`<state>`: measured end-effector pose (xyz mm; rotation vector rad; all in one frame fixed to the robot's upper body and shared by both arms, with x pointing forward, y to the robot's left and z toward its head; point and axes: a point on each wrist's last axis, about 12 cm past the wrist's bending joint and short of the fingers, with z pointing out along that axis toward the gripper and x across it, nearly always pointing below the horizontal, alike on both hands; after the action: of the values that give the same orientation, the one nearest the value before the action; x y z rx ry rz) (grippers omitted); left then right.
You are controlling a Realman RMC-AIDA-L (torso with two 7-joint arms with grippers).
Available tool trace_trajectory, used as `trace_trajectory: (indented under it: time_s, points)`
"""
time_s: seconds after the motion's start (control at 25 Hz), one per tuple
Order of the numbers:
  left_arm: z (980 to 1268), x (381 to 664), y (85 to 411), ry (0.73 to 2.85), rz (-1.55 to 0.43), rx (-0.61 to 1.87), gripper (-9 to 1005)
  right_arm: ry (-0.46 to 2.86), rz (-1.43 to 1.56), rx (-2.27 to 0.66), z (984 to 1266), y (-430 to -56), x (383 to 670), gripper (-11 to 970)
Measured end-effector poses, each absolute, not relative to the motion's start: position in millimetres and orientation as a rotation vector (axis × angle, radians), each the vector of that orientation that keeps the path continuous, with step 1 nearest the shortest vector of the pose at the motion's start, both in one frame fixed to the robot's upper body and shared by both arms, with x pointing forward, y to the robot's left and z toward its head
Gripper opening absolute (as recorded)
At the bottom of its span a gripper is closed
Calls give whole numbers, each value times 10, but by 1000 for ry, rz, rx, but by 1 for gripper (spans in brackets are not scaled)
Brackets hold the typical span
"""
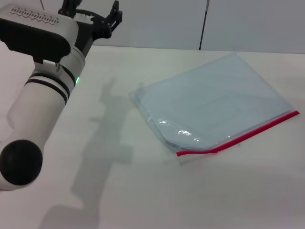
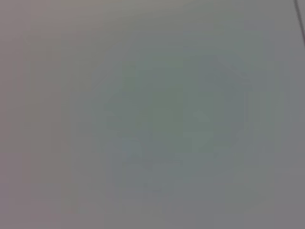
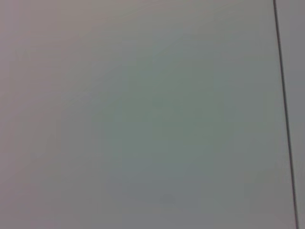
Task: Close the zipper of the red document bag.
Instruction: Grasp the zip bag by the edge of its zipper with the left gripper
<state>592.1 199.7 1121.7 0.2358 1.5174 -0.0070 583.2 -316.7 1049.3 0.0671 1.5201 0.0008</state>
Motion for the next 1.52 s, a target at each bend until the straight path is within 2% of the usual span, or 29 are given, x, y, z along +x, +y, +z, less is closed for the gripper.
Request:
trace_trajectory:
  time_s: [0.56, 0.92, 1.36, 1.52]
  points:
    - [11077, 6001, 2081, 1644, -67, 197, 891, 1522, -44, 24, 10487, -3202, 5813, 757]
    - [11081, 6020, 2083, 1648, -62, 211, 890, 1542, -52, 34, 10457, -3222, 5799, 757]
    - [11267, 6023, 1732, 1713, -127, 614, 889, 1575, -63, 41, 10435, -3251, 5822, 757]
    - [11334, 5994, 1697, 1716, -153, 666, 888, 1575, -63, 41, 10435, -3253, 5822, 757]
